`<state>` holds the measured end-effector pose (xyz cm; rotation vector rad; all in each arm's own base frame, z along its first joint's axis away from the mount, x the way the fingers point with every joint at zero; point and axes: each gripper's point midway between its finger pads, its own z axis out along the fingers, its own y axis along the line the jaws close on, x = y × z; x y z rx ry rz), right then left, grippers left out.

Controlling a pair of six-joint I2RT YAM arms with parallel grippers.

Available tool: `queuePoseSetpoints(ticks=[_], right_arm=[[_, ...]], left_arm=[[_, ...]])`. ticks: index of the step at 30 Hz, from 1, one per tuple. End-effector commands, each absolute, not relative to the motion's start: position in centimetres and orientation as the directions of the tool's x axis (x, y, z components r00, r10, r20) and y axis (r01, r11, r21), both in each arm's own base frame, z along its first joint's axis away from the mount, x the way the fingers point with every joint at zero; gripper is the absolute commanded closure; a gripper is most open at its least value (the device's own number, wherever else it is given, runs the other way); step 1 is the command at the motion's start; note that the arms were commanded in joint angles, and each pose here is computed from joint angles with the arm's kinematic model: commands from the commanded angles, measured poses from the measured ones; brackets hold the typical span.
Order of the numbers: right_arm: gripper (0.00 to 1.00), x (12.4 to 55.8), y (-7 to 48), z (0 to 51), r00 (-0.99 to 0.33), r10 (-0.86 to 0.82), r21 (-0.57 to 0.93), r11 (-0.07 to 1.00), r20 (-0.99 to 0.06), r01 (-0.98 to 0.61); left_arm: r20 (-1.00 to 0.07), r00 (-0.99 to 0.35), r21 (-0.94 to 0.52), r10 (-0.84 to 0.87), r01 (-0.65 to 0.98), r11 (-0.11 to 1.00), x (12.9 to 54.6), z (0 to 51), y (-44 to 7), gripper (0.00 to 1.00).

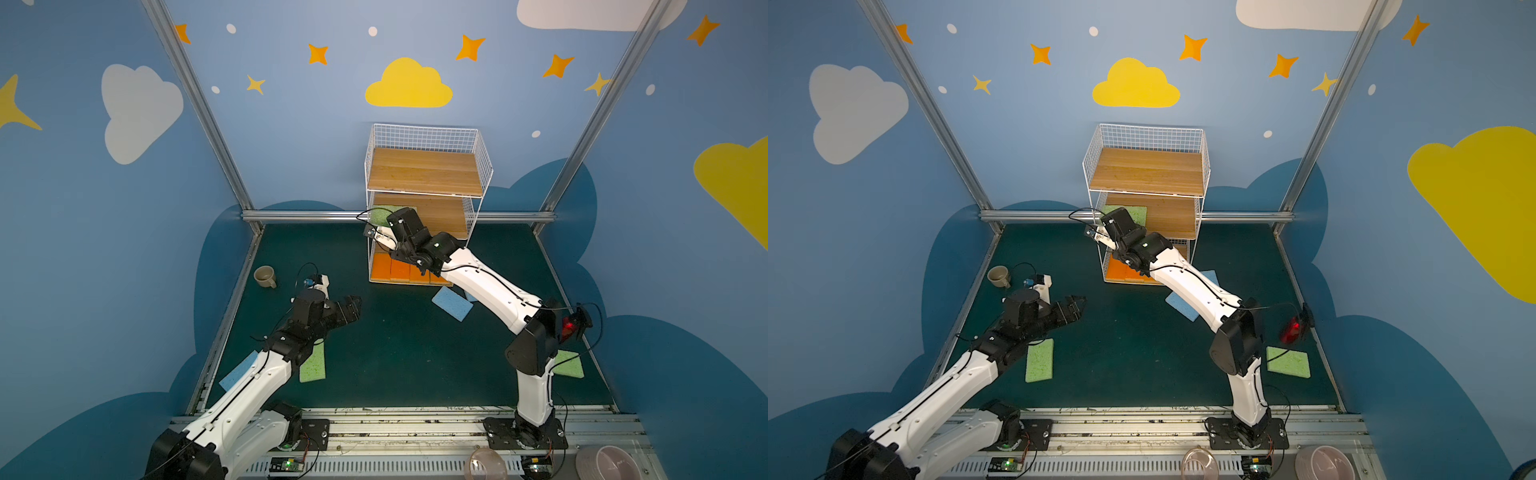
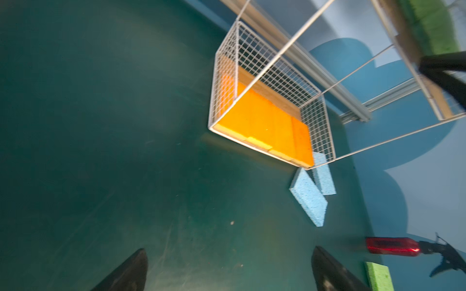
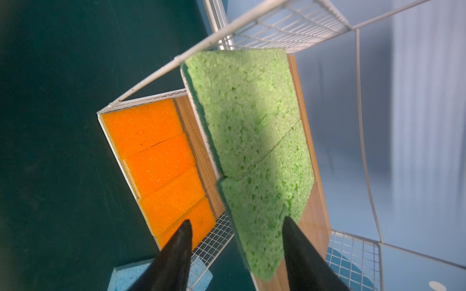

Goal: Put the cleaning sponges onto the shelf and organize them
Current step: 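Carry the green sponge to the middle board beside the other green sponge, then open the right gripper and draw it back from the shelf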

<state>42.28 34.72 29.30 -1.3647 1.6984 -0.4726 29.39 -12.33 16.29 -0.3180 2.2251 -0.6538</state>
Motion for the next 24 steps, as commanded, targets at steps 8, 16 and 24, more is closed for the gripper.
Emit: queuePoseSetpoints(ticks=[8, 16, 24], right_arm=[[0.4, 37.7, 32.1, 35.3, -0.04, -0.79, -0.632, 0.519, -0.612, -0.576], [0.4, 32.9, 30.1, 34.6, -0.152, -0.624, -0.407, 0.655, -0.767, -0.636], [0.4, 29.1, 27.9, 33.1, -0.204, -0.522, -0.27, 0.69, -0.828, -0.671]], left_arm=[[-0.529, -0.713, -0.306, -0.46, -0.345, 0.887, 23.5, 11.9, -5.5, 0.0], [-0.39, -0.78, -0.257, -0.489, -0.418, 0.871, 21.0, 6.9, -5.5, 0.0], [-0.293, -0.844, -0.366, -0.449, -0.334, 0.868, 21.2, 3.0, -8.9, 0.0]])
